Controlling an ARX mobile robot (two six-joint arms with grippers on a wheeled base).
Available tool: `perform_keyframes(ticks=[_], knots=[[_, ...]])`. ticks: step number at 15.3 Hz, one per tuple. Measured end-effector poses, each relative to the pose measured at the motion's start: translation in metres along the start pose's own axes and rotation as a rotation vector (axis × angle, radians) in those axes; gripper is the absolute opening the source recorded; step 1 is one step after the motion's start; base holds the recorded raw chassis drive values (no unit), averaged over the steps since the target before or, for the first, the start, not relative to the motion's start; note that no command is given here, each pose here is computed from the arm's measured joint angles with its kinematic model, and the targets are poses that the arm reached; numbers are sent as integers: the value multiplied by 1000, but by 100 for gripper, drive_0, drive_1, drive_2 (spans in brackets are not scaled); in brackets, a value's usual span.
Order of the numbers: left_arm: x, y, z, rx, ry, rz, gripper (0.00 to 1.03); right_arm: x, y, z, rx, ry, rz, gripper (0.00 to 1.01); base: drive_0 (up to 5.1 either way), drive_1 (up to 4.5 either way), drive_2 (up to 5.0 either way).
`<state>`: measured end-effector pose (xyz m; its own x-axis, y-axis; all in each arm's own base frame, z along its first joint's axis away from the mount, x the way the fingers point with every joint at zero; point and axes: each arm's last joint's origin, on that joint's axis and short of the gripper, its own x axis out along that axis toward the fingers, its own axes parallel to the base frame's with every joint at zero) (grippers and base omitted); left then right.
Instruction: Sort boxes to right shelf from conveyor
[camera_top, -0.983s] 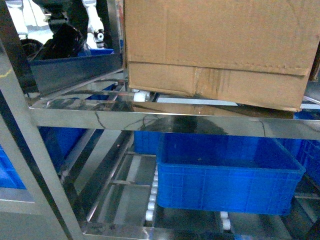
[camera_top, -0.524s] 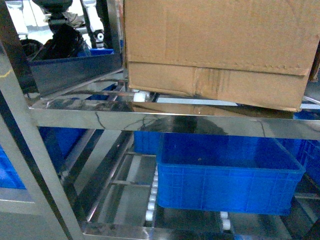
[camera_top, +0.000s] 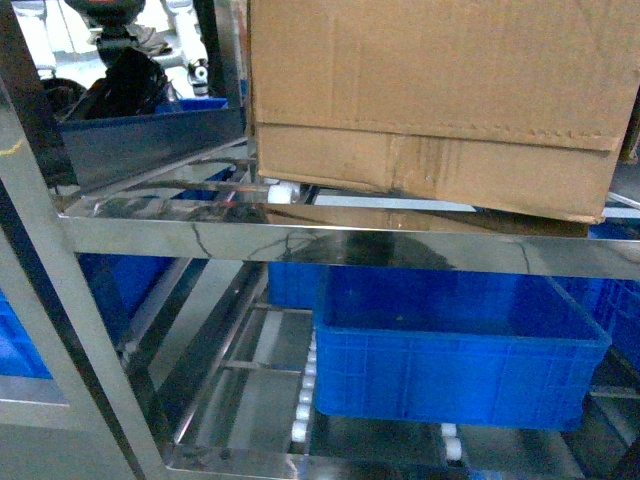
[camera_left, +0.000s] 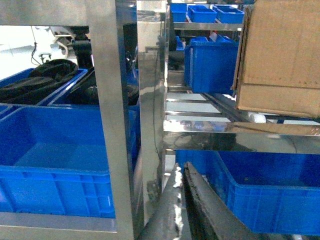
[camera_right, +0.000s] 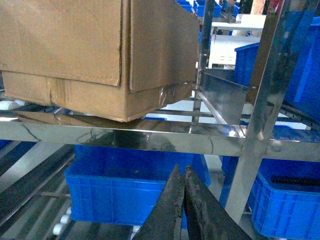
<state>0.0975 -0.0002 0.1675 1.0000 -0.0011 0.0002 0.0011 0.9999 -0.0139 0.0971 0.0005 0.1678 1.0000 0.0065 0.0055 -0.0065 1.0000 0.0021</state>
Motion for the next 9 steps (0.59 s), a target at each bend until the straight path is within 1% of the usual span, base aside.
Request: perform_keyframes(ticks=[1, 2, 6, 7, 8, 9], knots=[[0, 0, 0, 0, 0, 0, 13, 0, 0, 0, 0, 0, 0, 2, 0, 0, 0], [0, 0, 0, 0, 0, 0, 26, 0, 0, 0, -1, 0, 0, 6, 0, 0, 0], [0, 0, 0, 0, 0, 0, 82, 0, 0, 0, -2, 0, 0, 63, 0, 0, 0], [0, 0, 0, 0, 0, 0, 95, 0, 0, 0, -2, 0, 0, 76, 0, 0, 0], [0, 0, 0, 1, 0, 0, 99, 0, 0, 0, -1, 0, 0, 89, 0, 0, 0], [0, 0, 0, 1, 0, 0, 98, 0, 0, 0, -1, 0, 0, 100, 0, 0, 0]])
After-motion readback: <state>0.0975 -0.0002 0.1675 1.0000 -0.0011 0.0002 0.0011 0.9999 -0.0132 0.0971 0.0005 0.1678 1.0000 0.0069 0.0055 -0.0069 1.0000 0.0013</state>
